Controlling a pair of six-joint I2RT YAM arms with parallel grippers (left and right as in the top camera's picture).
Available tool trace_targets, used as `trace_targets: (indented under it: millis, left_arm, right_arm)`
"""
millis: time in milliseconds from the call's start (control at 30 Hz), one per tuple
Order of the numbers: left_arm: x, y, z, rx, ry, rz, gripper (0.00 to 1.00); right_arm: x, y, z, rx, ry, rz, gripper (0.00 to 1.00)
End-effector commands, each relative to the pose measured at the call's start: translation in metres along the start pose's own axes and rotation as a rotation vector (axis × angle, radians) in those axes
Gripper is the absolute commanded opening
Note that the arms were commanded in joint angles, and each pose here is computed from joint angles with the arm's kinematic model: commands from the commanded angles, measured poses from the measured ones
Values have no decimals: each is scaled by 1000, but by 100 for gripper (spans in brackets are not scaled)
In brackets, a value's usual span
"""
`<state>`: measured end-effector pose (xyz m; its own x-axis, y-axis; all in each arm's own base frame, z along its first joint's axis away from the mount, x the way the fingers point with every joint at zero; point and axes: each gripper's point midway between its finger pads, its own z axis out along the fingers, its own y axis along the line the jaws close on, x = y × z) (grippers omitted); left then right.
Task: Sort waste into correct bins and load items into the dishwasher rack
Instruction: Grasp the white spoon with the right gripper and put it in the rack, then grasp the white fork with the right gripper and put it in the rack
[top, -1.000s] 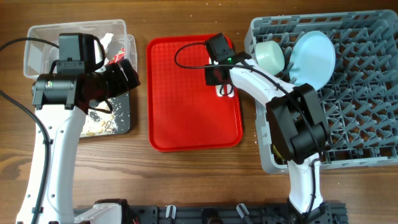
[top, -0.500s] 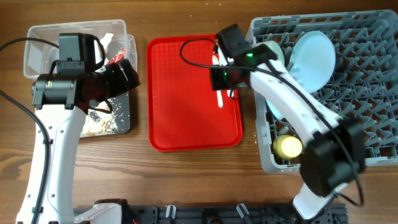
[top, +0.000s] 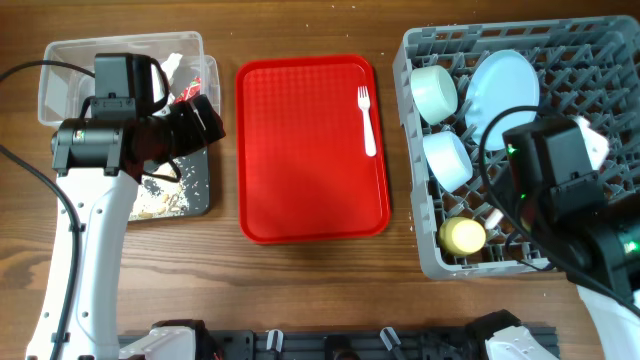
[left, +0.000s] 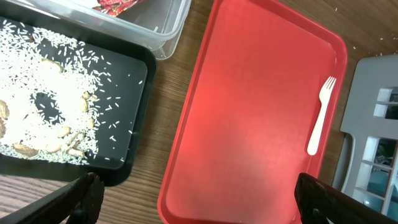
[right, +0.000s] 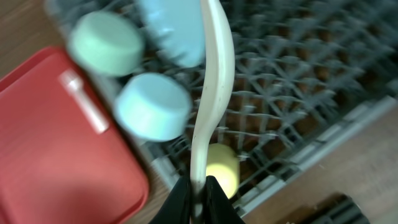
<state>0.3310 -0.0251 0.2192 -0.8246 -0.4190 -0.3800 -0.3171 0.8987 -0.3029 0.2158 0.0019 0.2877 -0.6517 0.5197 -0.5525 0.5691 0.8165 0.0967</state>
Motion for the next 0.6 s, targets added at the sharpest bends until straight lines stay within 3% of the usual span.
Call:
trace_targets:
  millis: [0, 167, 200, 233, 267, 367, 433, 500, 567]
  left_arm:
    - [-4, 0, -1, -4, -10, 6, 100]
    - [-4, 0, -1, -4, -10, 6, 100]
    - [-4, 0, -1, -4, -10, 6, 100]
    - [-4, 0, -1, -4, -10, 6, 100]
    - [-4, 0, -1, -4, -10, 6, 100]
    - [-4, 0, -1, -4, -10, 6, 100]
    - [-4, 0, -1, -4, -10, 6, 100]
    - [-4, 0, -1, -4, -10, 6, 100]
    - [-4, 0, -1, -4, -10, 6, 100]
  right_arm:
    - [-6, -29, 32, 184, -98, 246, 4]
    - [20, -27, 119, 221, -36, 357, 5]
    - [25, -27, 129, 222, -11, 361, 17]
    - [32, -29, 139, 245, 12, 356, 47]
    - [35, -29, 143, 261, 25, 346, 52]
    - [30, -9, 142, 161, 61, 216, 52]
    - [14, 60, 116, -211, 101, -123, 58]
    - [-3, 110, 69, -472, 95, -276, 47]
    - [-6, 146, 51, -513, 118, -431, 44]
